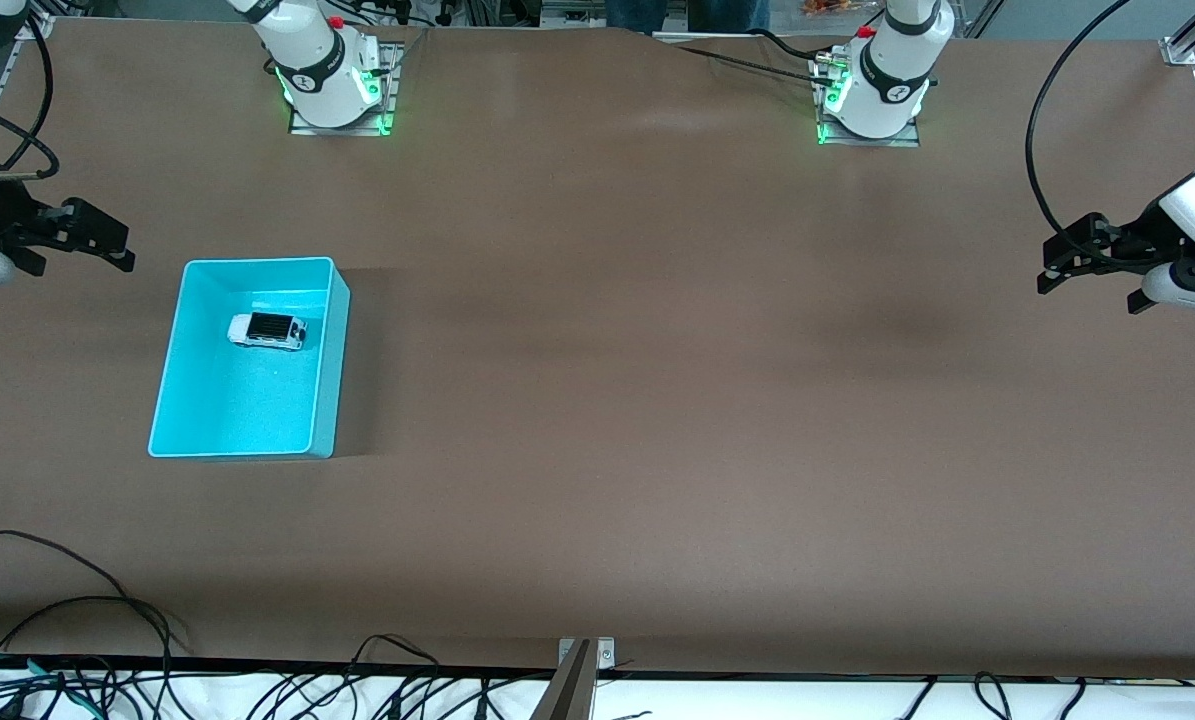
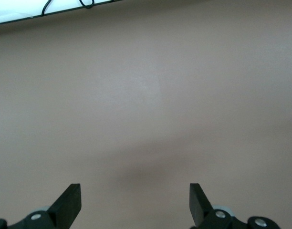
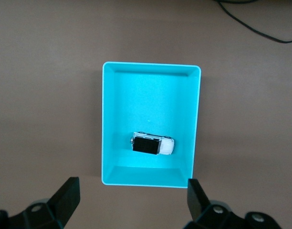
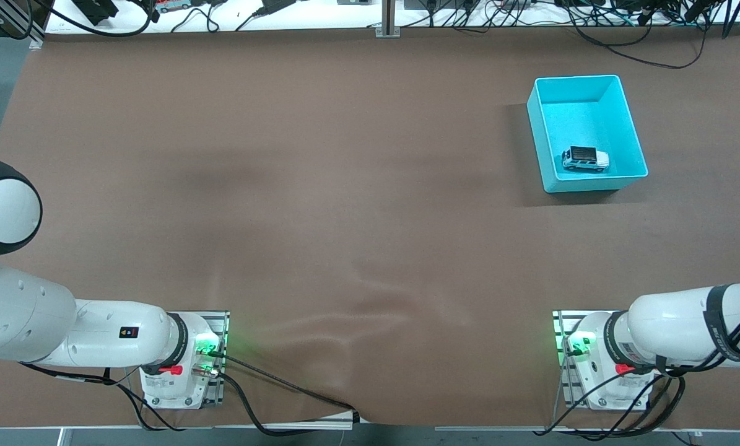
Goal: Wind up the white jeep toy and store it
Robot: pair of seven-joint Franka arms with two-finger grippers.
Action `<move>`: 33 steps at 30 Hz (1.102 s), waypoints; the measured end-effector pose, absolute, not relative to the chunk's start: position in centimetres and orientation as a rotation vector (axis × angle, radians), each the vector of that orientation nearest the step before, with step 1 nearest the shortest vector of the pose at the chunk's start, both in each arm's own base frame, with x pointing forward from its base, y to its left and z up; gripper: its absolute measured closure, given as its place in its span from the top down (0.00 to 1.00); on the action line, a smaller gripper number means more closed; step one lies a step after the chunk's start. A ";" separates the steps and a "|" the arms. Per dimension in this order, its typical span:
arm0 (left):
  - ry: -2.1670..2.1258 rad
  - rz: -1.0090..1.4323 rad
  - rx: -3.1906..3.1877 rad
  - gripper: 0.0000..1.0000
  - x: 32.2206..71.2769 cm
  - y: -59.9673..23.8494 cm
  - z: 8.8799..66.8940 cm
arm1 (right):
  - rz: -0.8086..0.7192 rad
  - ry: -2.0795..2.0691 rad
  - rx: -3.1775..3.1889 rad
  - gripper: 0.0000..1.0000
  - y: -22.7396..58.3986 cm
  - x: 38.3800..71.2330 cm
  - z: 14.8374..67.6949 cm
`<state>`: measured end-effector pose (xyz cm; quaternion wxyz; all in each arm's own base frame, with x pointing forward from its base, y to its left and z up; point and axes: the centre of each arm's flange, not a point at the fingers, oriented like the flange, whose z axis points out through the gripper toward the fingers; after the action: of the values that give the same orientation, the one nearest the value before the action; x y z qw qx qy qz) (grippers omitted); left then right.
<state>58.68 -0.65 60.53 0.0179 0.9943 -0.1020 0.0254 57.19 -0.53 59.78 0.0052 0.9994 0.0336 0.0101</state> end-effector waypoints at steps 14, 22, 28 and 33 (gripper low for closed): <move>-0.317 0.079 3.089 1.00 58.7 -0.6 60.5 | 0.036 0.065 3.126 1.00 -1.9 57.2 59.6; -0.316 0.079 3.089 1.00 58.7 -0.6 60.5 | 0.037 0.068 3.126 1.00 -1.7 57.3 59.6; -0.316 0.079 3.089 1.00 58.7 -0.6 60.5 | 0.056 0.069 3.125 1.00 -1.7 57.4 59.7; -0.316 0.079 3.089 1.00 58.7 -0.6 60.5 | 0.056 0.068 3.125 1.00 -1.7 57.4 59.7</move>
<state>58.69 -0.63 60.53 0.0178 0.9943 -0.1019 0.0256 57.41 -1.73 59.67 0.0076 0.9996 0.0219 0.0179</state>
